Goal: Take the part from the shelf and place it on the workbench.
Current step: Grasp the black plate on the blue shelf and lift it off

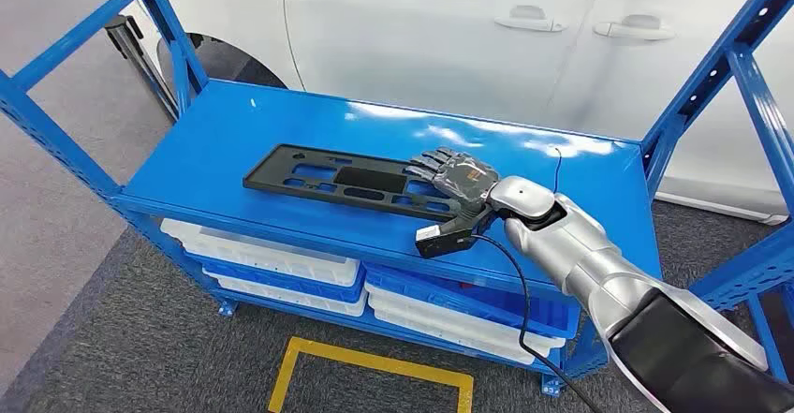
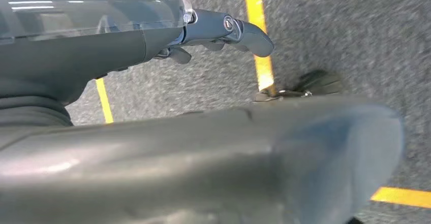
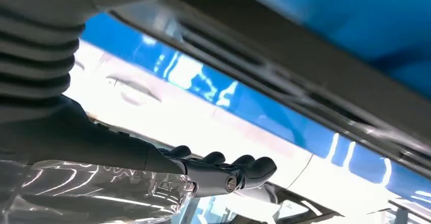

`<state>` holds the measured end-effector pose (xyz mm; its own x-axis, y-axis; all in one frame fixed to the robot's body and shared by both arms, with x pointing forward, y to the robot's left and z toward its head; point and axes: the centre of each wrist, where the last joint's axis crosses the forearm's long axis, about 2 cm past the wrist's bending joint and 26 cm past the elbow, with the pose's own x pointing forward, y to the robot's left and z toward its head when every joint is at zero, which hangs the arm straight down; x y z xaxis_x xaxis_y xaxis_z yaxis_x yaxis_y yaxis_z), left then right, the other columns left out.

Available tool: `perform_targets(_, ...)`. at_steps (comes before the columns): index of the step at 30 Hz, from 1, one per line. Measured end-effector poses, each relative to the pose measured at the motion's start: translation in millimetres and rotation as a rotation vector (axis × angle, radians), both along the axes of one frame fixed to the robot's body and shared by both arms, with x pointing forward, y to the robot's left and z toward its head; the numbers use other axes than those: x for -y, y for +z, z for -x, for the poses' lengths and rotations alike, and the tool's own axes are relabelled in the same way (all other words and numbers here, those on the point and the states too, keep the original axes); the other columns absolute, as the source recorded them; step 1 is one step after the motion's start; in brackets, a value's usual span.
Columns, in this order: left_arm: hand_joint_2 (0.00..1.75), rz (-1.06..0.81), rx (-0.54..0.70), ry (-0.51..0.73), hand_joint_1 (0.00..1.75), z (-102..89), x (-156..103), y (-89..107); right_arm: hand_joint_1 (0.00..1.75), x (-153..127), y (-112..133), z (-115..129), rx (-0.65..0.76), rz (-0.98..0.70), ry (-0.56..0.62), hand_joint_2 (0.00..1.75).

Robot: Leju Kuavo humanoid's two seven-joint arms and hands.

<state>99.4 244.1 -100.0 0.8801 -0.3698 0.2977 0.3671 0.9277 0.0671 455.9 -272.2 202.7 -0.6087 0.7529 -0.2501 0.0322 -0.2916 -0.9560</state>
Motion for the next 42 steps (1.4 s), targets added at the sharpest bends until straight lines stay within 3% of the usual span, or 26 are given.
perform_targets(2, 0.0, 0.001, 0.003, -0.001, 0.0, -0.4, 0.0, 0.1, 0.0, 0.2, -1.4, 0.4, -0.001, 0.007, 0.0, 1.75)
perform_targets(6, 0.0, 0.004, 0.009, -0.004, 0.0, -0.4, 0.8, 0.2, 1.59, 1.3, -6.2, 1.9, 0.007, 0.043, -0.009, 1.75)
perform_targets(7, 0.0, 0.006, 0.012, -0.005, 0.0, -1.4, 1.6, 0.5, 1.66, 0.7, -7.1, 2.1, 0.014, 0.055, -0.012, 1.75)
perform_targets(13, 0.0, 0.007, 0.017, -0.013, 0.0, -1.7, 2.7, 0.6, 1.75, -4.1, -21.3, 8.1, 0.021, 0.095, -0.009, 1.75)
perform_targets(26, 0.0, 0.007, 0.015, -0.016, 0.0, 2.5, 3.5, -0.2, 1.75, -9.7, -16.3, 5.9, 0.047, 0.06, -0.007, 1.75)
perform_targets(30, 0.0, 0.007, 0.014, -0.02, 0.0, 4.3, 3.5, -0.6, 1.75, -8.1, -11.3, 5.0, -0.02, -0.09, 0.015, 1.75)
perform_targets(35, 0.0, 0.027, 0.019, -0.018, 0.0, 5.7, 3.2, -1.0, 1.75, -2.5, 11.1, 2.1, -0.181, -0.417, 0.081, 1.75)
perform_targets(39, 1.75, 0.056, 0.022, -0.015, 0.0, 5.6, 2.6, -1.0, 1.75, -7.6, 42.4, 1.5, -0.259, -0.698, 0.178, 1.75)
perform_targets(40, 1.75, 0.058, 0.025, -0.013, 0.0, 5.3, 2.4, -1.0, 1.75, -9.9, 48.9, 1.9, -0.27, -0.747, 0.203, 1.75)
perform_targets(42, 0.87, 0.061, 0.036, -0.009, 0.0, 5.2, 1.9, -1.0, 1.75, -15.1, 57.7, 4.3, -0.314, -0.844, 0.259, 1.75)
